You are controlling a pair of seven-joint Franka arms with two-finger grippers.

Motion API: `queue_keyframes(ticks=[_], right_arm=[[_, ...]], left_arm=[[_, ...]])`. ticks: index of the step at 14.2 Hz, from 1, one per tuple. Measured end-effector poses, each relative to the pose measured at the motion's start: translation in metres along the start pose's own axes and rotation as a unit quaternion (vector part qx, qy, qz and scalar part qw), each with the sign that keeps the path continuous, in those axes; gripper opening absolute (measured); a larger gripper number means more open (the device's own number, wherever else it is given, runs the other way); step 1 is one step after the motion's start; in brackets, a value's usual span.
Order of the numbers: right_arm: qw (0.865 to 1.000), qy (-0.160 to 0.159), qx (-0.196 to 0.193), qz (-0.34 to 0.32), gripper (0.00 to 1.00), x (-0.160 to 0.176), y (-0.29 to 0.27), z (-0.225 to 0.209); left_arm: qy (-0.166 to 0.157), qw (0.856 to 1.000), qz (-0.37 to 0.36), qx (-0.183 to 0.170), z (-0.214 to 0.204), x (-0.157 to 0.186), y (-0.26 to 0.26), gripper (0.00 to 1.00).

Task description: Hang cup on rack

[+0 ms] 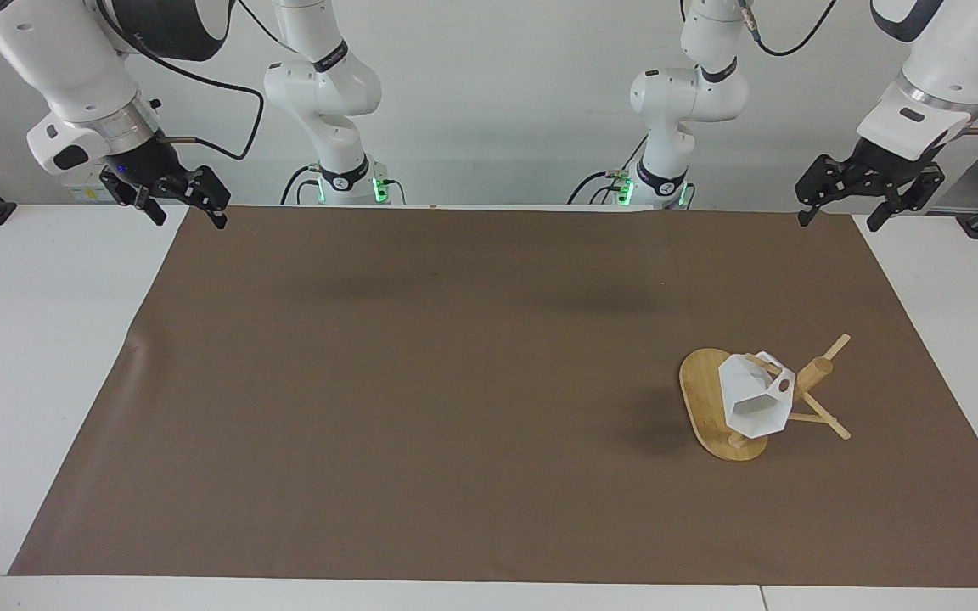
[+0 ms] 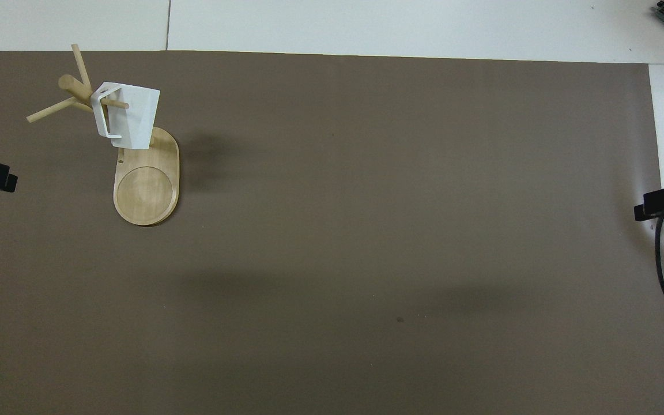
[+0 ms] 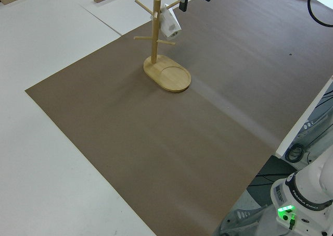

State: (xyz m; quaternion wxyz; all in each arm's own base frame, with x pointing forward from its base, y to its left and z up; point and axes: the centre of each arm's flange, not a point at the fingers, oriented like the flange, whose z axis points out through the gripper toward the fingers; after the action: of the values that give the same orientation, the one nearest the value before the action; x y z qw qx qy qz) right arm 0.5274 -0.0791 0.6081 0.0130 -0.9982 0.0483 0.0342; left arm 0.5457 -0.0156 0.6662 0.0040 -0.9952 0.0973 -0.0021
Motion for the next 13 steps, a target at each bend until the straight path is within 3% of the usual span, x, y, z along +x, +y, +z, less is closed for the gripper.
queue_keyframes(ticks=[3, 8, 13], right_arm=[[1.000, 0.000, 0.000, 0.000, 1.00, 0.000, 0.000, 0.000], [1.000, 0.002, -0.001, 0.000, 1.00, 0.000, 0.000, 0.000], [0.999, 0.043, -0.003, 0.001, 1.00, 0.009, 0.002, -0.008]], left_arm=[[-0.005, 0.999, 0.043, -0.002, -0.002, -0.010, 0.004, 1.00], [-0.006, 0.999, 0.038, -0.003, 0.004, -0.013, -0.006, 1.00], [-0.002, 0.999, 0.032, -0.001, 0.003, -0.013, -0.012, 1.00]])
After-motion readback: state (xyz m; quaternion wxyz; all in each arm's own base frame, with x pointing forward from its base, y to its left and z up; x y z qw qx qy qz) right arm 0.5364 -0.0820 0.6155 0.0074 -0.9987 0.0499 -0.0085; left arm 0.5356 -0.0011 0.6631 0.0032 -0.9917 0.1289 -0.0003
